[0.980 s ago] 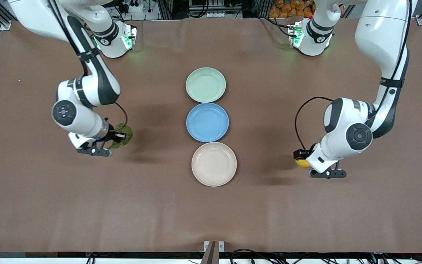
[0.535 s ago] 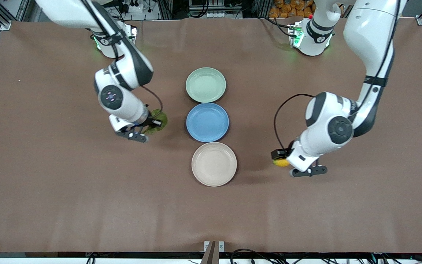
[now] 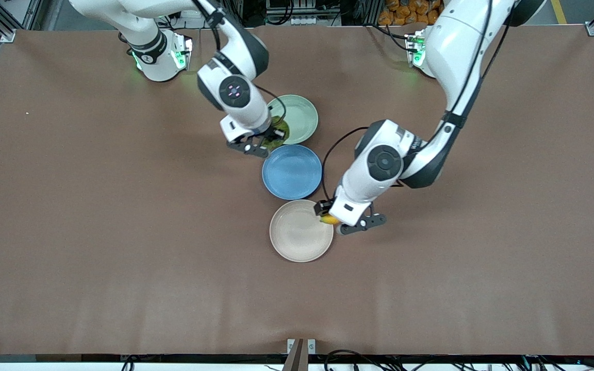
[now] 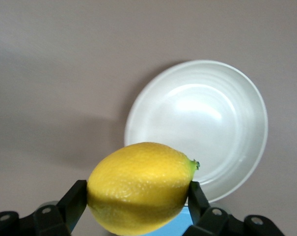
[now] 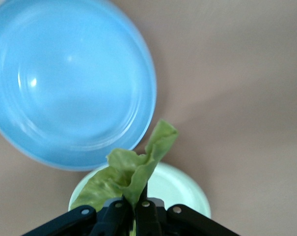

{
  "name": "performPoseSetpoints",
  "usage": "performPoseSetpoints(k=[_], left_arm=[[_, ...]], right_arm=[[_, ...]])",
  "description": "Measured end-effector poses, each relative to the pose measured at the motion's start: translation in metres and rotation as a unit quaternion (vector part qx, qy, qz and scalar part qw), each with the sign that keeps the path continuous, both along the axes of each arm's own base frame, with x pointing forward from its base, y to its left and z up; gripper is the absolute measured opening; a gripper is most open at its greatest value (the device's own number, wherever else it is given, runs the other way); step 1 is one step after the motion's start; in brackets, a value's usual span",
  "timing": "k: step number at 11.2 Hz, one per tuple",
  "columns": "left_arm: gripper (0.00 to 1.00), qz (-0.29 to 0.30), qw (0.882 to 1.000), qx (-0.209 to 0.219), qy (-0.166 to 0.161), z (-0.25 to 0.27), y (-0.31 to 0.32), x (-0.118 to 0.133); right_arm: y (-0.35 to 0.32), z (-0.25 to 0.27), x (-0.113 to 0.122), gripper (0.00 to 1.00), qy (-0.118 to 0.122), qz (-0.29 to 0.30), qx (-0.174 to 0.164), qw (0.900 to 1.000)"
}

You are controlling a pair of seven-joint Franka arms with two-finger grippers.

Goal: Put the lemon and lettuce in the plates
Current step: 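Carry the lettuce toward the green plate while the left gripper carries the lemon, then release the lettuce onto the green plate while the left gripper releases the lemon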

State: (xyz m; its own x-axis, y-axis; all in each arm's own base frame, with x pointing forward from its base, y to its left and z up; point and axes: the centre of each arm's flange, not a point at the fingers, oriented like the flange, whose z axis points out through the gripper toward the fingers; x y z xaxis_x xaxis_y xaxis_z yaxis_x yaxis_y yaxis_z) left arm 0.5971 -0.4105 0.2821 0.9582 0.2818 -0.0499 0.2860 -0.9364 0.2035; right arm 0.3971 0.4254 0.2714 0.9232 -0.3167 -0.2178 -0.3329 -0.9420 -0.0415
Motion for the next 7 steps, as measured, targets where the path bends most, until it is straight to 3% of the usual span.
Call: performPoseSetpoints(k=[4,7], left_arm=[[0.89,0.034,0.998,-0.038,-0.036,-0.026,-0.04,-0.013],[0.89,0.036,0.997,-0.041,-0.05,-0.047,-0.048,-0.016]], right_arm=[[0.048,-0.038,-0.073,0.03,0.019,0.04,0.004,0.999],[0.056,-0.05,-0.099,0.06,0.029,0.054,-0.006,0.998]])
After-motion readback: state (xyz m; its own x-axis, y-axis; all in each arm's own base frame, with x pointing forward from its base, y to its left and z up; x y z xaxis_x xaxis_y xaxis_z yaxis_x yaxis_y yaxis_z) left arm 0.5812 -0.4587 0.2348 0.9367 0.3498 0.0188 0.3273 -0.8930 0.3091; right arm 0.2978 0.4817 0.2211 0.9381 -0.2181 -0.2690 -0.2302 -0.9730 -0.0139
